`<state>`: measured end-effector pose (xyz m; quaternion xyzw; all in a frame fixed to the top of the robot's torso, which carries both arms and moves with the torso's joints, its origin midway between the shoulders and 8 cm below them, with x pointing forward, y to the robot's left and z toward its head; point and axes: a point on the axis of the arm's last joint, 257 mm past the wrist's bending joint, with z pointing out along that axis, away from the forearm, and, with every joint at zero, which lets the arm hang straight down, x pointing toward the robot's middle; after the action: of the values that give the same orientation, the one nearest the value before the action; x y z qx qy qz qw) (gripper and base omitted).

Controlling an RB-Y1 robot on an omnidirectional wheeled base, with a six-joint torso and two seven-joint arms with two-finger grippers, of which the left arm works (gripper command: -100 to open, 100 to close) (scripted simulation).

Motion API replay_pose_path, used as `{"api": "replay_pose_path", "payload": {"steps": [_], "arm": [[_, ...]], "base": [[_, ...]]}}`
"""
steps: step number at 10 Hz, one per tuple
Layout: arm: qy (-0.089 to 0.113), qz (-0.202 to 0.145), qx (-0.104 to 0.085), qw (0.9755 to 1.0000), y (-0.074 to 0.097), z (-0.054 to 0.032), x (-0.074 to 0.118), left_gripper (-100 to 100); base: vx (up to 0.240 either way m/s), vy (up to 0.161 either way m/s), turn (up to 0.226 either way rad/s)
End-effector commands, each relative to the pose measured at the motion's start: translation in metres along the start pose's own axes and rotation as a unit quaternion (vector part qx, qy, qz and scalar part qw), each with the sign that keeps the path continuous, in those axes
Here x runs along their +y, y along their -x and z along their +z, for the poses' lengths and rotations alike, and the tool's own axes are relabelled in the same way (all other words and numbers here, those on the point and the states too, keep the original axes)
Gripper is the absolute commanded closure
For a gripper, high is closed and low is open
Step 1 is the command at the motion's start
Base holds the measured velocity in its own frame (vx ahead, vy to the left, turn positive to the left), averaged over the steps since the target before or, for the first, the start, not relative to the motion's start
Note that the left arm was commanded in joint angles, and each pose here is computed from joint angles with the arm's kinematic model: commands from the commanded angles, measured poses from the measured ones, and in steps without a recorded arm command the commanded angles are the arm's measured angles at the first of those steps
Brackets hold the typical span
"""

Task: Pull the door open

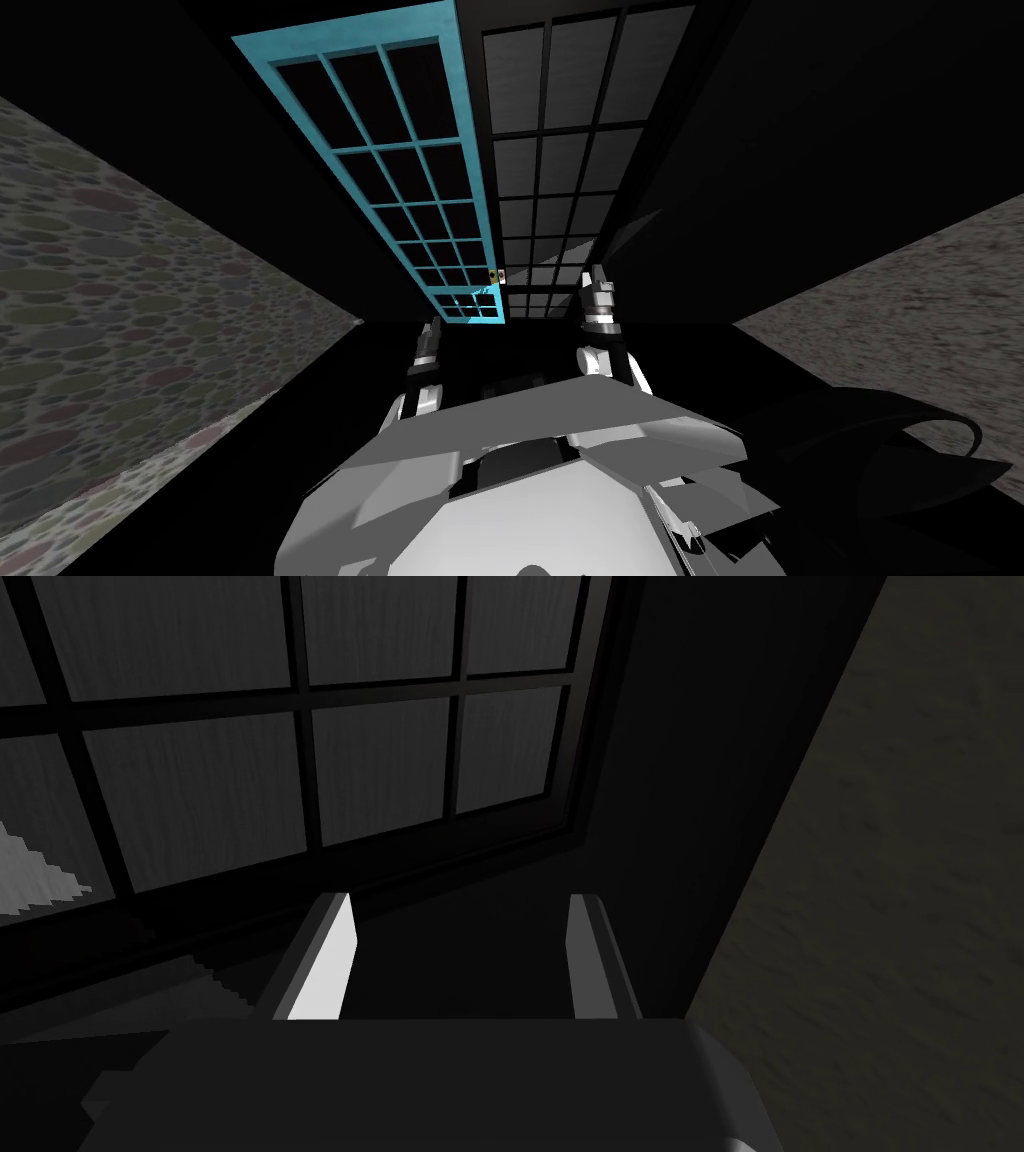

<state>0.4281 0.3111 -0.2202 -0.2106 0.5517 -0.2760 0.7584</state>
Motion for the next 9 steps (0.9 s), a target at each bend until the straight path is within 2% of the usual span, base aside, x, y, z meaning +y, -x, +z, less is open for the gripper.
{"api": "replay_pose_path", "payload": {"steps": [1,4,5,9], "arm": [[0.003,0.010,0.004,0.9999,-0.005,-0.0033,0.006,-100],[0.010,0.049,0.019,0.9986,-0.018,-0.0084,0.023,-100],[0.010,0.049,0.019,0.9985,-0.018,-0.0087,0.024,-100],[0.019,0.101,0.040,0.9939,-0.034,-0.0168,0.046,-100]], "base": [[0.083,-0.049,-0.014],[0.081,-0.055,-0.055],[0.079,-0.038,-0.007],[0.095,-0.049,-0.056]]}}
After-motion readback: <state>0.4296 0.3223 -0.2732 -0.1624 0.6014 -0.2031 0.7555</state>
